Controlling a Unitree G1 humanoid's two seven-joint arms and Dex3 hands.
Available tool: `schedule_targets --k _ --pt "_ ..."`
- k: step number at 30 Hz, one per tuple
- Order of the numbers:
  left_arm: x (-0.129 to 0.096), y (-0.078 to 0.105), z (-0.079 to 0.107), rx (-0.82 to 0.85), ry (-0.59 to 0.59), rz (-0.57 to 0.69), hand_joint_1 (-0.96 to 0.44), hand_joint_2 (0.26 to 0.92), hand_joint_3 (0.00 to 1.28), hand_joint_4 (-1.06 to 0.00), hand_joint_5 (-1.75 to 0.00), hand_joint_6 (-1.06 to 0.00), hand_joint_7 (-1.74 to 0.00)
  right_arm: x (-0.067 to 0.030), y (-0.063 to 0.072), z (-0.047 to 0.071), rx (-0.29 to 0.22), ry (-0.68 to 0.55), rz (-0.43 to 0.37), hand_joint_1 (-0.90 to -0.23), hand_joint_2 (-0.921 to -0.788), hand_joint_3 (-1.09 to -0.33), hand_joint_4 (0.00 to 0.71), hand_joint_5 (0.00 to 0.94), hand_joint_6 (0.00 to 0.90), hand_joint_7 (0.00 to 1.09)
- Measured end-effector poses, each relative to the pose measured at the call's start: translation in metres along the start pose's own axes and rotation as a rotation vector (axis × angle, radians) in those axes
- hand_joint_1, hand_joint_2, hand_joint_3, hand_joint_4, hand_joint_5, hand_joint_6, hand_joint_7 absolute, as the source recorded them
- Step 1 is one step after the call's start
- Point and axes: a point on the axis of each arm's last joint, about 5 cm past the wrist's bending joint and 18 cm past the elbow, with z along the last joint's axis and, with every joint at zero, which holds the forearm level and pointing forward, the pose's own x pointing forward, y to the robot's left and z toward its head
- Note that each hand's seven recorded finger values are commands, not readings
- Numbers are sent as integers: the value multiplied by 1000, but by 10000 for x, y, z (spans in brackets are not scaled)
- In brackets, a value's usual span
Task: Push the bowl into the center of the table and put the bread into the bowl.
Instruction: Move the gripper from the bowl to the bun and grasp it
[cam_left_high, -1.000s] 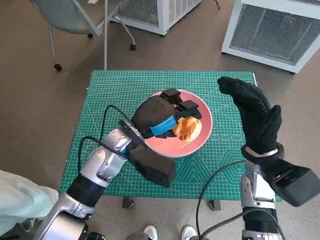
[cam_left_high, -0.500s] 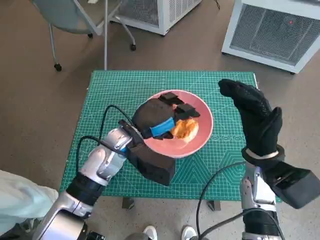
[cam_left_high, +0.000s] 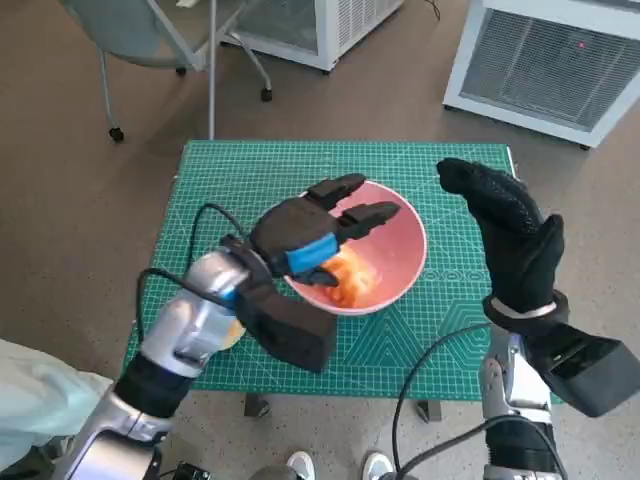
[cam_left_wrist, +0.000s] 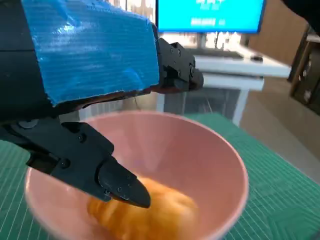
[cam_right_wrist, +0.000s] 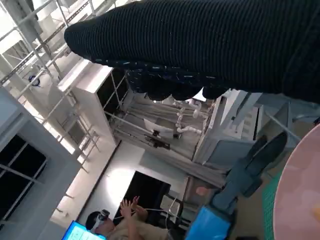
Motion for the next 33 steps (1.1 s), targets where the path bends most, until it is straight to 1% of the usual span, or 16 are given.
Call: schedule_targets --k 6,10,13,17,20,25,33 --pt "-236 196 -67 -93 6 -45 -334 750 0 1 1 -160 0 -1 11 -6 4 1 1 -641 -921 -688 135 2 -1 428" --pt "-417 321 -140 -134 28 -64 -274 740 0 1 1 -152 0 0 26 -13 10 2 2 -634 -921 -691 134 1 -1 429" --pt "-559 401 -205 -154 58 -90 -233 728 1 1 1 -148 0 1 34 -17 15 2 2 -631 -921 -692 133 1 -1 430" --pt "-734 486 -289 -154 129 -133 -205 716 0 1 1 -145 0 -1 40 -23 24 5 2 -633 -921 -690 135 2 -1 433" --pt "-848 527 -334 -145 187 -160 -191 712 0 1 1 -144 0 -1 45 -31 37 8 2 -634 -921 -688 136 2 -1 433" --pt "-977 560 -366 -133 255 -201 -171 710 0 1 1 -142 0 -3 54 -46 57 12 7 -637 -921 -683 136 2 -1 436" --pt "-1075 509 -349 -143 305 -249 -138 709 0 1 1 -141 0 15 85 -76 99 9 18 -635 -921 -678 130 0 -1 437"
